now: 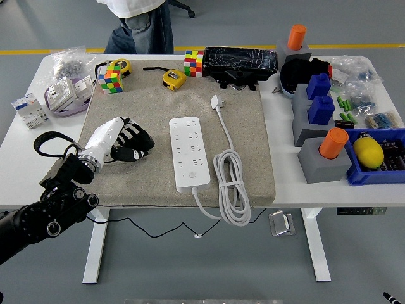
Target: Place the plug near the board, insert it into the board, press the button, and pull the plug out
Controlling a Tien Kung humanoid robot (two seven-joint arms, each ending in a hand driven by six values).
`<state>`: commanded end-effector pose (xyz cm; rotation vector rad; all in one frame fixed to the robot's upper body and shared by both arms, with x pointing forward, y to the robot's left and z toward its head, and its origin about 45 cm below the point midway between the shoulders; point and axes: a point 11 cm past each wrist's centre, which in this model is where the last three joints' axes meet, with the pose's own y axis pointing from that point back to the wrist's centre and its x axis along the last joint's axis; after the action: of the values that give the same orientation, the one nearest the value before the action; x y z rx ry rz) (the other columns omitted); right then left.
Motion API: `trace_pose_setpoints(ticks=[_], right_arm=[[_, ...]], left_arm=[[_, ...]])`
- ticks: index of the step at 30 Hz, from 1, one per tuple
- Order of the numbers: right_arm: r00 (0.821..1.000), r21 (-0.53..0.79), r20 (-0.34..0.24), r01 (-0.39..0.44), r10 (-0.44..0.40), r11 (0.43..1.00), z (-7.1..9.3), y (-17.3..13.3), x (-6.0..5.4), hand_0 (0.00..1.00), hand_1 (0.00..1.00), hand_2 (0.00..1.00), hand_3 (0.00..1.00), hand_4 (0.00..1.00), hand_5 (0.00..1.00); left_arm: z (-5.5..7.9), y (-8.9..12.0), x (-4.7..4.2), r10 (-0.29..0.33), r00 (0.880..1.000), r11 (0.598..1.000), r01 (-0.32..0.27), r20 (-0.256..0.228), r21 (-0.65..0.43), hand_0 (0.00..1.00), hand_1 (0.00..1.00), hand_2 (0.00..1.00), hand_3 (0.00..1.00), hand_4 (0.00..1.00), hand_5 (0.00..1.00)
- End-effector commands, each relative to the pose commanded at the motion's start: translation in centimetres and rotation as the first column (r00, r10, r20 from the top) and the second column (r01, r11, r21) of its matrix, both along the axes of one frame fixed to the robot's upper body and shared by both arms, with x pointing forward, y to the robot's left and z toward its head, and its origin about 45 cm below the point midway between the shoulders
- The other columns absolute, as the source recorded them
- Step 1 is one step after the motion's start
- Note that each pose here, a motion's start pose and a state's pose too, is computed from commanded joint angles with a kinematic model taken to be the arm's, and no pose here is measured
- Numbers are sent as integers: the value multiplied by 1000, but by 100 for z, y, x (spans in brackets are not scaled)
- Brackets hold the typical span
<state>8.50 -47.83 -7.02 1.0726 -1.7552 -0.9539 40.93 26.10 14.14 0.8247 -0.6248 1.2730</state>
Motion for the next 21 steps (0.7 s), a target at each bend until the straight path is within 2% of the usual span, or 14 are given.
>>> trace_pose_setpoints(ticks=[3, 5, 8, 13, 18, 21], right_arm=[[1000, 0, 0, 1, -1, 1000, 0, -2, -3, 612, 669, 640, 566, 981, 592], [1000, -1, 0, 1, -1, 1000, 2, -4, 0, 612, 669, 640, 566, 981, 591], [1000, -1, 0, -2, 2, 1000, 3, -4, 3, 612, 669, 640, 566, 981, 591], [1000, 0, -4, -6, 6, 1000, -2, 3, 0, 612, 669, 640, 567, 981, 592], [1000, -1, -1, -12, 12, 1000, 4, 2, 24, 612, 669, 640, 566, 981, 591], [1000, -1, -1, -12, 12, 1000, 5, 0, 26, 612, 669, 640, 566, 981, 591]], left_arm=[[109, -84, 23, -31, 998, 999, 32, 45, -28, 365, 355, 469, 541, 766, 2], [198, -167, 43, -71, 995, 995, 76, 76, -59, 370, 354, 463, 537, 761, 2], [272, -271, 52, -133, 986, 987, 141, 96, -82, 370, 354, 463, 537, 761, 2], [287, -477, 51, -253, 964, 965, 257, 75, -46, 379, 357, 461, 536, 758, 2], [265, -580, 53, -304, 951, 953, 304, 62, 2, 385, 360, 461, 536, 757, 2], [242, -608, 62, -315, 947, 949, 314, 55, 29, 385, 360, 461, 536, 757, 2]])
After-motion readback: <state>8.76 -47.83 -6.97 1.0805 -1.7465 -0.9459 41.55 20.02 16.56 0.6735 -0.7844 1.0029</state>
